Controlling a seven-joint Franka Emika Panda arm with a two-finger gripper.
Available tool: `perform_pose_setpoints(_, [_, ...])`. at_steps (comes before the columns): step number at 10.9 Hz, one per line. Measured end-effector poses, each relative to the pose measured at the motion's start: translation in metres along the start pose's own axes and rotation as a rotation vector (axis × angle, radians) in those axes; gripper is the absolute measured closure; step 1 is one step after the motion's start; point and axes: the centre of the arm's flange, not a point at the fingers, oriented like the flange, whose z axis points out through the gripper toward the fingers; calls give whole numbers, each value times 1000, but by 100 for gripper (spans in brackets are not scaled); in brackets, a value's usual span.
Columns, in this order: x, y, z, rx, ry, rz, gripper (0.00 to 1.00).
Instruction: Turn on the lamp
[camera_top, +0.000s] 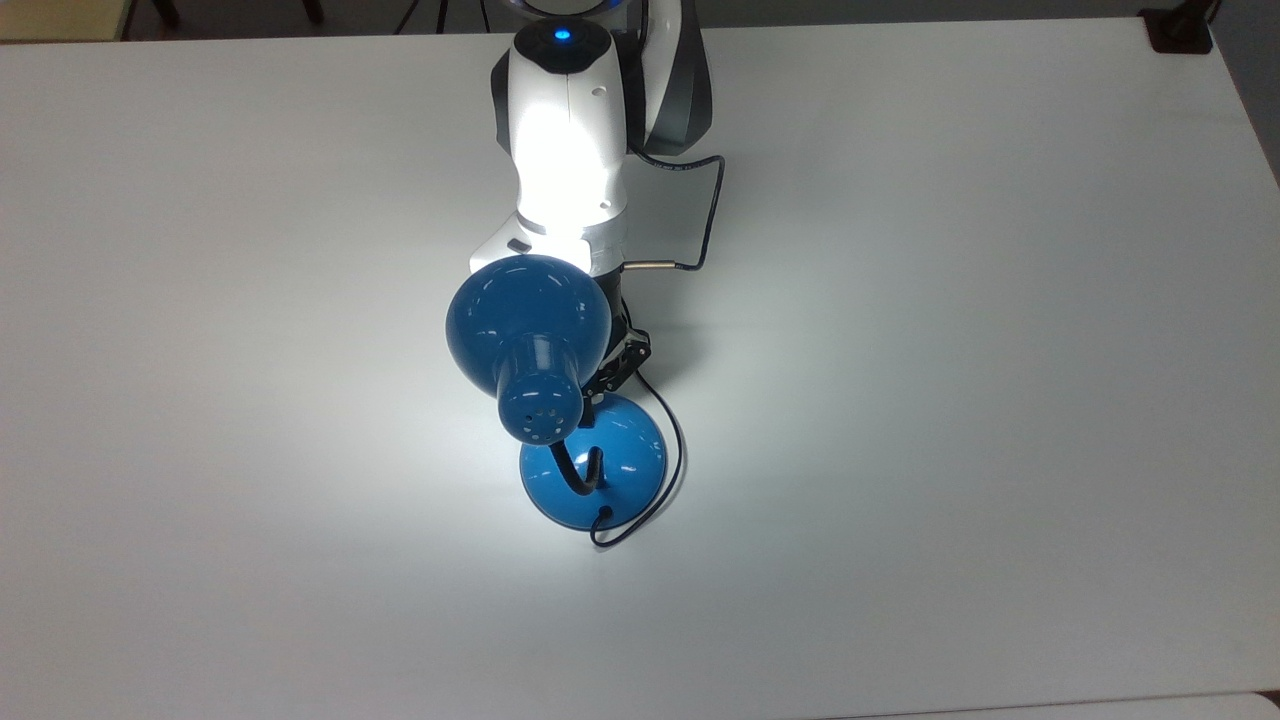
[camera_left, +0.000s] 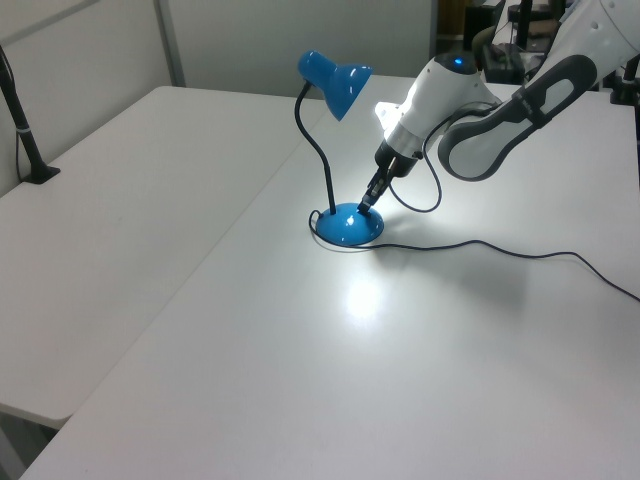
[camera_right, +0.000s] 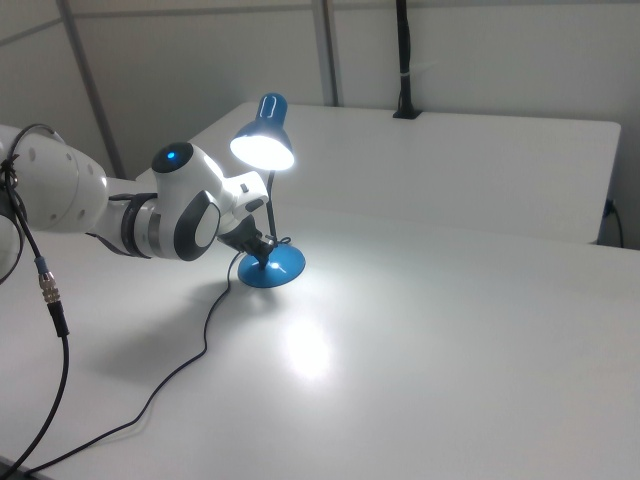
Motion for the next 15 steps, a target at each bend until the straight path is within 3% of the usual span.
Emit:
perform_pose_setpoints(6, [5, 1, -13, -5, -18, -1, 99])
perform_pose_setpoints(9, [1, 5, -68, -34, -267, 1, 98])
perform_pose_setpoints(13, [-3, 6, -166, -59, -452, 4, 94])
perform_pose_setpoints(14, [2, 7, -200, -66, -488, 8, 90])
perform_pose_setpoints(15, [6, 8, -220, -70, -514, 11, 76])
